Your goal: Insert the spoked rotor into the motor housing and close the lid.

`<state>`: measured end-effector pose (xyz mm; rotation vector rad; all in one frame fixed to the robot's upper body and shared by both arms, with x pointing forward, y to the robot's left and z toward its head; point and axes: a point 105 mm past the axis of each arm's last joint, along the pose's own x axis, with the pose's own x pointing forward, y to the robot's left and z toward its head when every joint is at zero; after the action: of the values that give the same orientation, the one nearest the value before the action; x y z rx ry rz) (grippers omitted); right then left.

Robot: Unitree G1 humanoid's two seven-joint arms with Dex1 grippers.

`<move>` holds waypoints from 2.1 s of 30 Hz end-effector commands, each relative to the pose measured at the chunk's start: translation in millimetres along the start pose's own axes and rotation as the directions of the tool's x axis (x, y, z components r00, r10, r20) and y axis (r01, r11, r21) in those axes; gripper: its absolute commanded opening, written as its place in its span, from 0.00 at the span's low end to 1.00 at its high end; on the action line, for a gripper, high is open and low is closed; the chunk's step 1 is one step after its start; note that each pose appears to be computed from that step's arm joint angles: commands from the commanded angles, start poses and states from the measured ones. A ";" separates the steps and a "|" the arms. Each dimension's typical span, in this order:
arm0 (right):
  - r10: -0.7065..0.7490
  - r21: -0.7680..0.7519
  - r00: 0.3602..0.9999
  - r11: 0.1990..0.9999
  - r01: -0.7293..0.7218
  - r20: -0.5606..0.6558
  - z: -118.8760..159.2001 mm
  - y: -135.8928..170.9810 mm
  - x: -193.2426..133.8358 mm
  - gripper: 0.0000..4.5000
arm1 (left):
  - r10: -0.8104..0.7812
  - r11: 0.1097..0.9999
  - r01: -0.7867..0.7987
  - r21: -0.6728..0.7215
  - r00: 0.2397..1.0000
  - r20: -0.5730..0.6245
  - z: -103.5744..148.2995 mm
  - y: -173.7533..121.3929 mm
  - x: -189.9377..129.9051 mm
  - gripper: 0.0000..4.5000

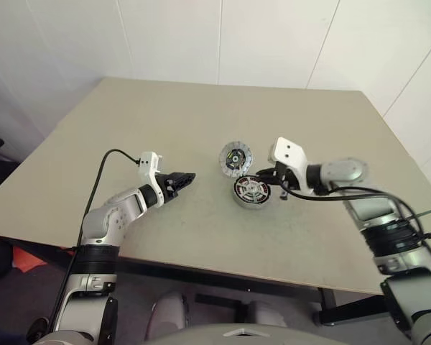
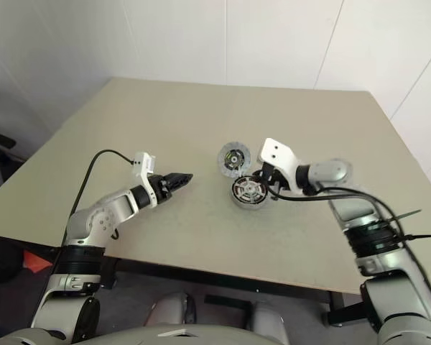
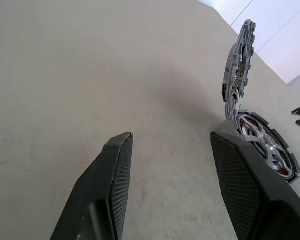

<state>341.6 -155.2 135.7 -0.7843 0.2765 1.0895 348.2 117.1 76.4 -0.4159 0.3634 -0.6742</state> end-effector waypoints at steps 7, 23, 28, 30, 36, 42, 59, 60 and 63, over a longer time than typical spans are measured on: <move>0.299 -0.337 0.902 0.853 -0.399 -0.310 -18.5 8.9 -14.0 0.36 | -0.030 0.999 0.028 0.040 0.998 0.051 19.2 -5.3 5.4 0.58; 0.431 -0.530 0.837 0.648 -0.547 -0.337 1.9 34.6 -2.5 0.65 | 0.040 0.999 -0.041 0.011 0.997 0.060 9.1 6.1 -8.4 0.58; 0.450 -0.520 0.835 0.655 -0.549 -0.315 4.2 43.6 12.0 0.65 | 0.036 0.999 -0.037 0.015 0.998 0.061 11.4 4.3 -5.9 0.58; 0.451 -0.511 0.835 0.661 -0.549 -0.314 2.8 44.8 18.2 0.65 | 0.026 0.999 -0.027 0.023 0.998 0.054 10.9 2.0 -4.4 0.58; 0.455 -0.492 0.828 0.667 -0.560 -0.327 -4.5 47.9 24.2 0.65 | 0.019 0.999 -0.020 0.025 0.999 0.048 10.0 0.2 -3.0 0.58; 0.435 -0.494 0.839 0.679 -0.544 -0.326 -3.3 40.7 23.1 0.65 | 0.017 1.000 -0.018 0.023 0.999 0.041 7.3 -0.7 -2.4 0.58; 0.420 -0.483 0.846 0.695 -0.533 -0.329 -10.0 45.5 39.7 0.13 | 0.032 0.999 -0.033 0.023 0.999 0.043 7.4 3.1 -3.3 0.58; 0.416 -0.484 0.848 0.696 -0.530 -0.329 -10.2 44.8 40.0 0.07 | 0.032 0.999 -0.033 0.023 0.999 0.043 7.4 3.2 -3.3 0.58; 0.406 -0.488 0.853 0.700 -0.521 -0.328 -10.6 42.5 40.5 0.00 | 0.034 0.999 -0.035 0.022 0.999 0.043 6.9 3.3 -3.2 0.58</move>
<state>323.9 -126.6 87.7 -1.4058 0.3457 1.6208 346.8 123.0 68.9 -0.4172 0.3677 -0.6286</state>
